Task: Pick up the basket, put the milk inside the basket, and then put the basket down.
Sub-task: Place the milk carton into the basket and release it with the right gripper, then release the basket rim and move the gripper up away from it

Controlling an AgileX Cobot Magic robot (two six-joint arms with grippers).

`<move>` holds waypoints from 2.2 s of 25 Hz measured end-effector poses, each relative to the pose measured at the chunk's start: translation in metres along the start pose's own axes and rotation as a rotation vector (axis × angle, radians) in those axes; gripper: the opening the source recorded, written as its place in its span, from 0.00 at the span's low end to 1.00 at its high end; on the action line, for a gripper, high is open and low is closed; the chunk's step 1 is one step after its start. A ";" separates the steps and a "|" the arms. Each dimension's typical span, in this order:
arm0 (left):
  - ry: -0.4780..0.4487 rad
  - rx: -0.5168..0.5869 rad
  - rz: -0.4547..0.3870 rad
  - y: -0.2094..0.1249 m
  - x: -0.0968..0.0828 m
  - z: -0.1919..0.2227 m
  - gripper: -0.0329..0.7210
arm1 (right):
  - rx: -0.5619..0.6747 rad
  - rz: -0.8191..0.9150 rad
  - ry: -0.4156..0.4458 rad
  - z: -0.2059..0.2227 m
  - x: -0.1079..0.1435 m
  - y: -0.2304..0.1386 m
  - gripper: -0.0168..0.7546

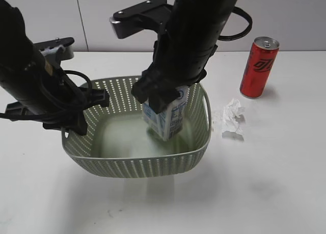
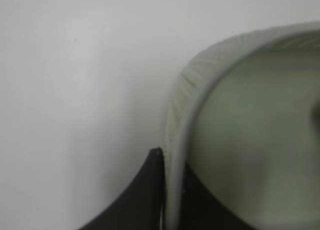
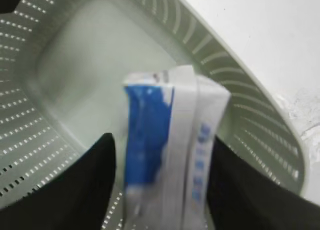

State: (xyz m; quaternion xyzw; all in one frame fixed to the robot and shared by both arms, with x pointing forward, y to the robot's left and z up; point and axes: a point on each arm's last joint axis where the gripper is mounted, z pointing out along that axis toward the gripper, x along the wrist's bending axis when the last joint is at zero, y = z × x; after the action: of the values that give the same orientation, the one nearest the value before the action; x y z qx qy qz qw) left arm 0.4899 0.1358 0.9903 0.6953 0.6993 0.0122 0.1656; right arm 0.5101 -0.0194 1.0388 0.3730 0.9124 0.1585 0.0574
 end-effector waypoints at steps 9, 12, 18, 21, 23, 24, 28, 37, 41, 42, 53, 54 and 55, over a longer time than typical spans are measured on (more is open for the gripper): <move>0.027 0.045 -0.002 -0.005 0.003 0.005 0.04 | -0.035 -0.007 -0.001 -0.022 0.001 -0.002 0.85; 0.025 0.045 -0.006 -0.004 0.004 0.005 0.04 | -0.097 -0.003 -0.018 -0.049 -0.005 -0.005 0.85; 0.021 0.043 -0.008 -0.005 0.003 0.003 0.04 | -0.134 0.150 -0.095 -0.081 -0.066 -0.020 0.85; 0.022 0.046 -0.009 -0.005 0.003 0.003 0.04 | -0.094 0.245 -0.140 -0.084 -0.103 -0.041 0.84; 0.022 0.047 -0.009 -0.005 0.004 0.003 0.04 | -0.074 0.306 -0.155 -0.086 -0.124 -0.059 0.84; 0.022 0.047 -0.009 -0.005 0.004 0.003 0.04 | -0.069 0.342 -0.162 -0.087 -0.134 -0.069 0.83; 0.022 0.047 -0.009 -0.005 0.004 0.003 0.04 | -0.051 0.466 -0.165 -0.088 -0.159 -0.109 0.81; 0.034 0.029 -0.070 0.006 0.020 0.001 0.04 | -0.118 0.495 -0.181 -0.116 -0.138 -0.148 0.79; 0.041 -0.009 -0.077 0.024 0.029 -0.009 0.04 | -0.159 0.481 -0.205 -0.131 -0.116 -0.179 0.79; 0.036 -0.024 -0.077 0.030 0.028 -0.013 0.04 | -0.170 0.478 -0.212 -0.133 -0.109 -0.189 0.79; 0.061 -0.038 -0.015 0.100 0.011 0.002 0.04 | -0.397 0.479 -0.310 -0.130 -0.049 -0.289 0.79; 0.065 -0.030 -0.012 0.103 0.011 0.008 0.04 | -0.417 0.477 -0.320 -0.129 -0.046 -0.295 0.79; 0.068 -0.023 -0.011 0.106 0.010 0.013 0.04 | -0.433 0.475 -0.329 -0.128 -0.043 -0.301 0.79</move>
State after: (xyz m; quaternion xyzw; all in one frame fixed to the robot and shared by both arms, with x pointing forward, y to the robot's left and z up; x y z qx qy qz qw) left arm 0.5955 0.1467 1.0020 0.6887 0.7081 0.0431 0.1497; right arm 0.3126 -0.2829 1.0592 0.5742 0.7241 0.2951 0.2428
